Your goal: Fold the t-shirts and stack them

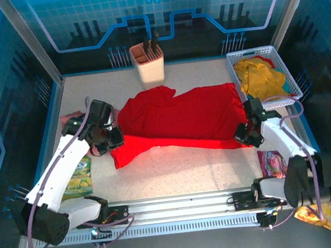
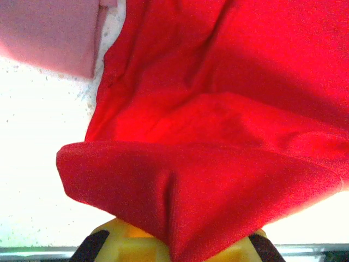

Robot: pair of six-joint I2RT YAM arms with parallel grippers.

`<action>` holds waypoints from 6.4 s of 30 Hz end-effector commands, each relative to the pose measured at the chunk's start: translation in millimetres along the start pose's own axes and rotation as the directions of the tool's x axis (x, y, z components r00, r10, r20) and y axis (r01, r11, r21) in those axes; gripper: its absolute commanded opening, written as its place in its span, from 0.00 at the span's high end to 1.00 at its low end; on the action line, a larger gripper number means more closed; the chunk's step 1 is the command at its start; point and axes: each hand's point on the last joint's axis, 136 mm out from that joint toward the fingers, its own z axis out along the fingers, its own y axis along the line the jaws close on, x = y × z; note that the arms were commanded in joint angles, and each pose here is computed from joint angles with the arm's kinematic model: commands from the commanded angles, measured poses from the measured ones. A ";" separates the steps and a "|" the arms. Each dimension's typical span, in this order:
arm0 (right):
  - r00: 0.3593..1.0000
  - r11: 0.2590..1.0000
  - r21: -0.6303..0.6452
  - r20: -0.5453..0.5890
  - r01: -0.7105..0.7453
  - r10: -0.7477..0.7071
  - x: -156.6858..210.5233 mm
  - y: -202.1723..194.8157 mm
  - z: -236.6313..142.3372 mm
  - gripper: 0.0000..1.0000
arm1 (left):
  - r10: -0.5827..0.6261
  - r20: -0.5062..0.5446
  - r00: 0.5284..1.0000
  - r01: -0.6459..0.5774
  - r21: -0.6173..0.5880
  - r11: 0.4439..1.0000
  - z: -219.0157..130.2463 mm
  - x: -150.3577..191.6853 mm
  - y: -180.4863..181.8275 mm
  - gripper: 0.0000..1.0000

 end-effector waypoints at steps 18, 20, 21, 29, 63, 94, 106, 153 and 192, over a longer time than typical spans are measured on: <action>0.995 0.995 -0.045 0.063 0.084 -0.081 -24.8 10.3 10.1 0.50 | 0.012 -0.048 0.999 -0.010 0.043 0.999 44.8 -6.0 7.0 1.00; 0.997 0.997 -0.038 0.045 0.069 -0.067 -20.7 2.8 17.5 0.51 | 0.014 -0.052 0.999 -0.012 0.043 0.999 45.4 -5.4 7.0 1.00; 0.997 0.997 -0.035 0.038 0.063 -0.062 -19.2 0.2 20.7 0.51 | 0.016 -0.052 0.998 -0.014 0.041 0.999 45.7 -5.2 7.5 1.00; 0.999 0.999 -0.021 0.023 0.041 -0.041 -24.3 -7.1 33.2 0.52 | 0.008 -0.051 0.999 -0.005 0.045 0.999 47.2 -2.6 8.9 1.00; 0.978 0.976 -0.195 0.200 0.099 -0.060 -52.5 27.0 -40.7 1.00 | 0.032 0.020 0.999 -0.034 0.115 0.993 25.2 -34.6 -2.8 1.00; 0.379 0.742 -0.328 0.919 0.585 0.109 8.3 52.1 -464.0 1.00 | 0.028 0.923 0.384 -0.593 0.223 0.773 -427.5 -5.3 -77.4 1.00; 0.378 0.773 -0.321 0.919 0.547 0.114 10.3 41.6 -461.7 1.00 | -0.009 0.928 0.373 -0.630 0.260 0.732 -425.2 -27.5 -96.9 1.00; 0.922 0.920 -0.308 0.368 0.244 -0.121 -192.9 107.4 -19.7 1.00 | -0.207 0.136 0.969 0.136 0.409 0.903 59.8 -199.4 -50.7 1.00; 0.978 0.982 -0.033 0.109 0.185 -0.181 -143.5 48.1 25.5 0.97 | -0.304 -0.138 0.943 0.332 0.308 0.891 71.9 -56.1 5.1 0.97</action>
